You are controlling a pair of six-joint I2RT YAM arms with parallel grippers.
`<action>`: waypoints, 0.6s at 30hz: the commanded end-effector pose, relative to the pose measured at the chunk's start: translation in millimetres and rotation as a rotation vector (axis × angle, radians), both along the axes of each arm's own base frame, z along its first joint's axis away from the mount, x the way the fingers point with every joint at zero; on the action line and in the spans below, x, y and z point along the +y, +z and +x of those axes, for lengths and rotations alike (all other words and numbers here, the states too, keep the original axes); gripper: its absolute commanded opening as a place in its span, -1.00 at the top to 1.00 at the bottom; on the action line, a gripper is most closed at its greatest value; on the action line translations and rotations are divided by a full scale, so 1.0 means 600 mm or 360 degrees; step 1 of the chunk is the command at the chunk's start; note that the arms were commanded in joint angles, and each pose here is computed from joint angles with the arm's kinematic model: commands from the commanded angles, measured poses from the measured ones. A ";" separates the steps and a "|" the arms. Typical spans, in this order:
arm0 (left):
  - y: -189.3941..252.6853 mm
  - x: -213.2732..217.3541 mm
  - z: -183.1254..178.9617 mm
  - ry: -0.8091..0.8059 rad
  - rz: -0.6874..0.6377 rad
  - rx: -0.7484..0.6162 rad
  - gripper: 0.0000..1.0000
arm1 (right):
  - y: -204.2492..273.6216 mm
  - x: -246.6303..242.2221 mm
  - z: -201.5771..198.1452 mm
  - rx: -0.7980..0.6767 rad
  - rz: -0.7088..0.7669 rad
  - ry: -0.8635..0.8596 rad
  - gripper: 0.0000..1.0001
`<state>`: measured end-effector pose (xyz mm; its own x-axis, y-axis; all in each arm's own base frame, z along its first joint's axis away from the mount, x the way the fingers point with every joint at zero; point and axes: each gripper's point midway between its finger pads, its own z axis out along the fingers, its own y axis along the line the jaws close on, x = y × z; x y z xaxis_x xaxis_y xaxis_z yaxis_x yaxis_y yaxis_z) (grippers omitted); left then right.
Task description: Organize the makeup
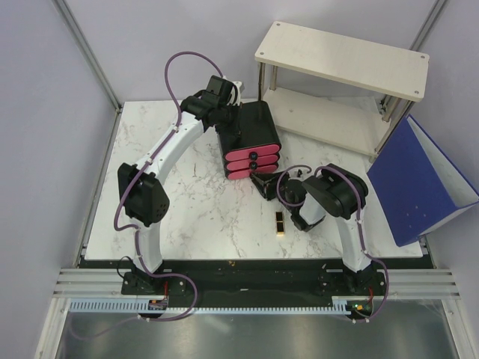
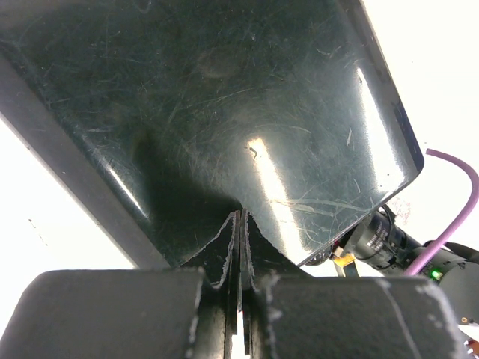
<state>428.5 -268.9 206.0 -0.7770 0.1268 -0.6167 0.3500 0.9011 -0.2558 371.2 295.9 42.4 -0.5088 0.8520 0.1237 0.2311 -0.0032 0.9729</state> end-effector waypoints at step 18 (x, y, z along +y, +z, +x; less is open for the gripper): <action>-0.100 0.031 -0.042 -0.0042 0.0229 0.0308 0.96 | -0.046 -0.021 -0.189 0.0394 -0.0121 0.0286 0.58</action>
